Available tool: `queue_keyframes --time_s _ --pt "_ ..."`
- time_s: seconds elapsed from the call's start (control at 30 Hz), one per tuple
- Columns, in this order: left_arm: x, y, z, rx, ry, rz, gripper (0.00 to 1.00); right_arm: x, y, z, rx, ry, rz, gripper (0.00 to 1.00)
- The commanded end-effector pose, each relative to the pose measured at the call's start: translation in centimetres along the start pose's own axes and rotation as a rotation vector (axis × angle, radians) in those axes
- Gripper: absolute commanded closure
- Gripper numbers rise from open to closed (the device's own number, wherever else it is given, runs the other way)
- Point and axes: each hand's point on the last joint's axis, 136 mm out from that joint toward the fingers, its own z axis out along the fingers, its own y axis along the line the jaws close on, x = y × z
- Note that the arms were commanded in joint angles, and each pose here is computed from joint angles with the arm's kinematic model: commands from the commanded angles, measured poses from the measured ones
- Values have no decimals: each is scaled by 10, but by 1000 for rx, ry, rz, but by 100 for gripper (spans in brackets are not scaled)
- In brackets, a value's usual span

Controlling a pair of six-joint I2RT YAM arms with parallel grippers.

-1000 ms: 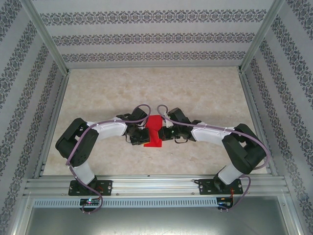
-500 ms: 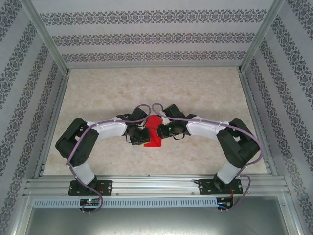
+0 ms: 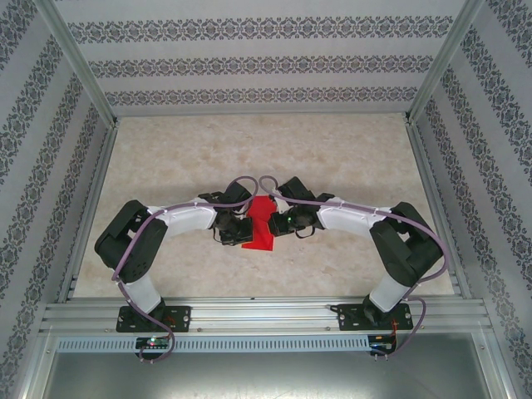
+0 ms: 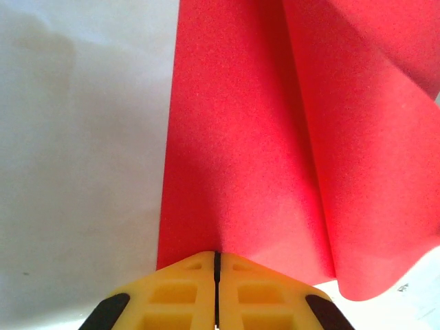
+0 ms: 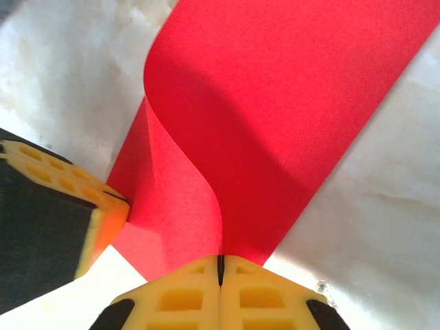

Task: Fold a paper plane with a square sheet of paper (pick it up from the middle)
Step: Fold the triangle a second time at the center of the table.

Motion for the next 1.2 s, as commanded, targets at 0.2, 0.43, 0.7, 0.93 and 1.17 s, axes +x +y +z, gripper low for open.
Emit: queue_keyframes --time_s 0.2,0.43,0.7,0.93,1.17 --pt "14 37 -6 -197 40 108 90 -5 25 -4 -93 -18 -6 93" --pt "9 22 -13 -133 9 111 88 -9 19 6 -51 10 -32 92" --pt "6 -3 -29 -12 -37 101 86 -10 17 12 -60 21 -31 93" --pt "15 0 -17 24 -7 3 88 -8 16 14 -61 26 -25 92" --pt "8 -11 -9 103 -36 -34 88 -7 16 16 -66 27 -22 92"
